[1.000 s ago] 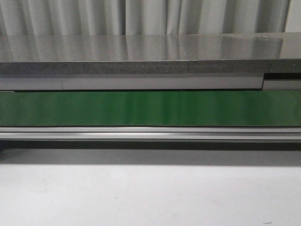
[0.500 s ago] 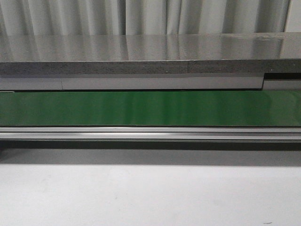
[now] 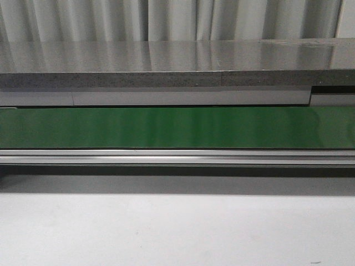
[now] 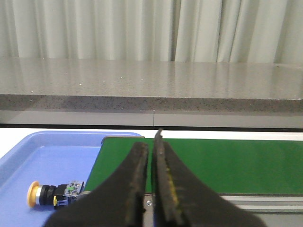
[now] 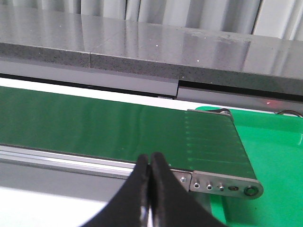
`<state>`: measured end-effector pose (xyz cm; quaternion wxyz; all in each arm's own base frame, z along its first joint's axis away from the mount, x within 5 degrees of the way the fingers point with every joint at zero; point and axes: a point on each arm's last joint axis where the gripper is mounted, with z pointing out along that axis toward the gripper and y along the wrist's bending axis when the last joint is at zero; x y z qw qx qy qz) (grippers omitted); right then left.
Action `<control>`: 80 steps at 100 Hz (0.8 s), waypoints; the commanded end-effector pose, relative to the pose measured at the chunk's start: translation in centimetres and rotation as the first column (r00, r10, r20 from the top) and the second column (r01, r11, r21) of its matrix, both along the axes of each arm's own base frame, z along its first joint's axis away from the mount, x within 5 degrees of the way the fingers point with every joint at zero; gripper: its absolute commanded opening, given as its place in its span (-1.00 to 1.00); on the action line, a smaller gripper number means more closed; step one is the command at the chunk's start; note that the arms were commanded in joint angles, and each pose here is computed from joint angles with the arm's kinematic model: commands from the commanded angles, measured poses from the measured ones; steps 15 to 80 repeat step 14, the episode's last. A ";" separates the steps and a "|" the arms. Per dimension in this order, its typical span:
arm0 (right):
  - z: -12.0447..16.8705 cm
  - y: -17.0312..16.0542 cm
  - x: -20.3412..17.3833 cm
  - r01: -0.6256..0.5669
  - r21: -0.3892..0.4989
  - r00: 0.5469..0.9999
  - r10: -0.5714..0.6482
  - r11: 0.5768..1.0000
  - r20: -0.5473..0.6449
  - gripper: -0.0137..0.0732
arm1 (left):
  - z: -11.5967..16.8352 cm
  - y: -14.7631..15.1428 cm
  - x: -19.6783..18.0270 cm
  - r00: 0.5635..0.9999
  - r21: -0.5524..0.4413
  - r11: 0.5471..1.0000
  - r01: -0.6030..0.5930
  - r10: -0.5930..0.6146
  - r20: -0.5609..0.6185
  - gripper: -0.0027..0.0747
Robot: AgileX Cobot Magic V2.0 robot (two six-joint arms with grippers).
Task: Move button from right to left
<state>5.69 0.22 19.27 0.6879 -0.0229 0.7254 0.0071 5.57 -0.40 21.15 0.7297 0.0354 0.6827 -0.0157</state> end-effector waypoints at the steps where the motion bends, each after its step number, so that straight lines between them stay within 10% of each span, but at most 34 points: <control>1: 0.8 0.0 -0.1 -0.005 0.006 0.996 0.005 1.000 0.093 -0.84 | -0.5 -0.1 -0.2 0.997 -0.017 1.000 0.018 -0.017 0.073 -0.92; 80: 0.8 0.0 -0.1 -0.005 0.006 0.996 0.005 1.000 0.093 -0.84 | -0.5 -0.1 -0.2 0.997 -0.017 1.000 0.018 -0.017 0.073 -0.92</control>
